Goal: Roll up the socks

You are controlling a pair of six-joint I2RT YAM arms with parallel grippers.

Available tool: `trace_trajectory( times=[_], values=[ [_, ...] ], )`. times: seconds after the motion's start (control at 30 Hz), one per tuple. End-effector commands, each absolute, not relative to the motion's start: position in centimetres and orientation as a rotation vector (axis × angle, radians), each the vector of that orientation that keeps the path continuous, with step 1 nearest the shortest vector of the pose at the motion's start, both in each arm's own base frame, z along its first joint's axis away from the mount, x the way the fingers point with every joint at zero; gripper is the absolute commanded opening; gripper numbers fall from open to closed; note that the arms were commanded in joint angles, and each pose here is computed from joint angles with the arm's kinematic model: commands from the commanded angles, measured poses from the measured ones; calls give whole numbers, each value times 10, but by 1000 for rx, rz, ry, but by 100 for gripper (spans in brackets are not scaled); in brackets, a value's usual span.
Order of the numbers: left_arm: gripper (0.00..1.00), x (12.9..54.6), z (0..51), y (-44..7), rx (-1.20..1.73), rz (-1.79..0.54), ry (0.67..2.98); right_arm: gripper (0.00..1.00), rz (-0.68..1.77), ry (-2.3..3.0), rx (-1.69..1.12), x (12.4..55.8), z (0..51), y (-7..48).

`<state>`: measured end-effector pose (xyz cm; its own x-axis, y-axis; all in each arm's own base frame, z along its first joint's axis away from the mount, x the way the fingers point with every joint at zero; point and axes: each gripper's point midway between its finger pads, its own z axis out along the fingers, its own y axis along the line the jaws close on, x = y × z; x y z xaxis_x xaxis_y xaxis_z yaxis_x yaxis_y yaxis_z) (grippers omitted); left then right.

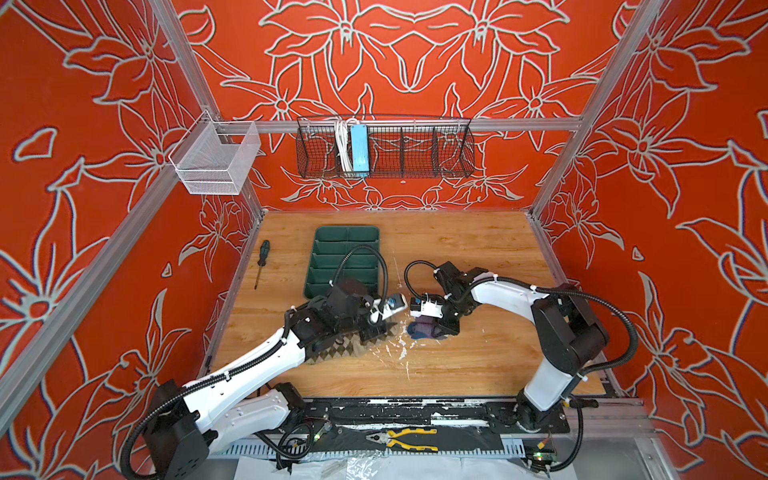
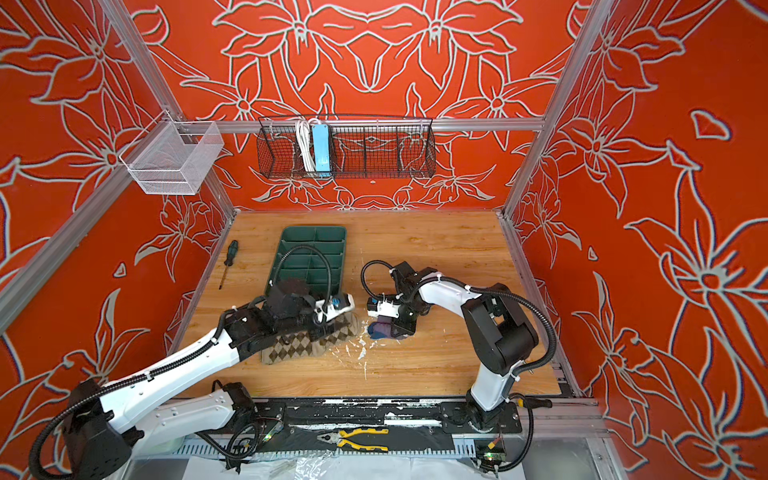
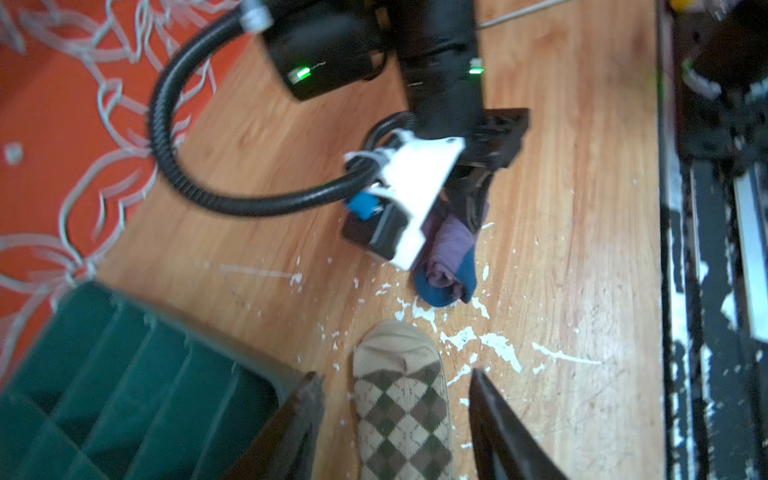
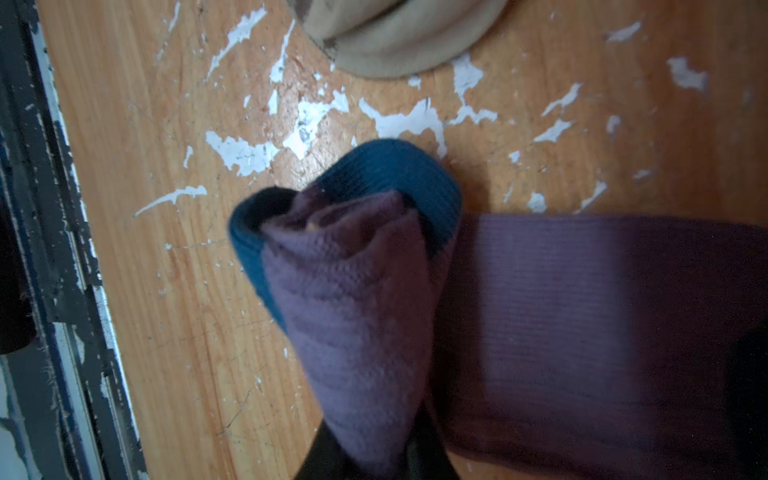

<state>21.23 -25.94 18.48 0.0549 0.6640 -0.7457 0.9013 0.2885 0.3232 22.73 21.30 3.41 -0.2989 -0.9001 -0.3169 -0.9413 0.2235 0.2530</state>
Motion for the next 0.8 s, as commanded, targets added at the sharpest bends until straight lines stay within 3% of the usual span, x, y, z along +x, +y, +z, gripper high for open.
trace_trajectory(
  times=[0.0,0.33,0.67,0.77],
  values=[
    [59,206,175,-282,1607,-160,1480,20,522,2483,-1811,227,13,192],
    [59,217,99,-348,1828,70,1348,23,552,2469,-1812,229,7,193],
    [57,255,40,-352,1823,320,1402,23,685,2431,-1835,215,15,199],
    [49,255,24,-349,1854,333,1419,23,720,2417,-1825,214,19,201]
  ],
)
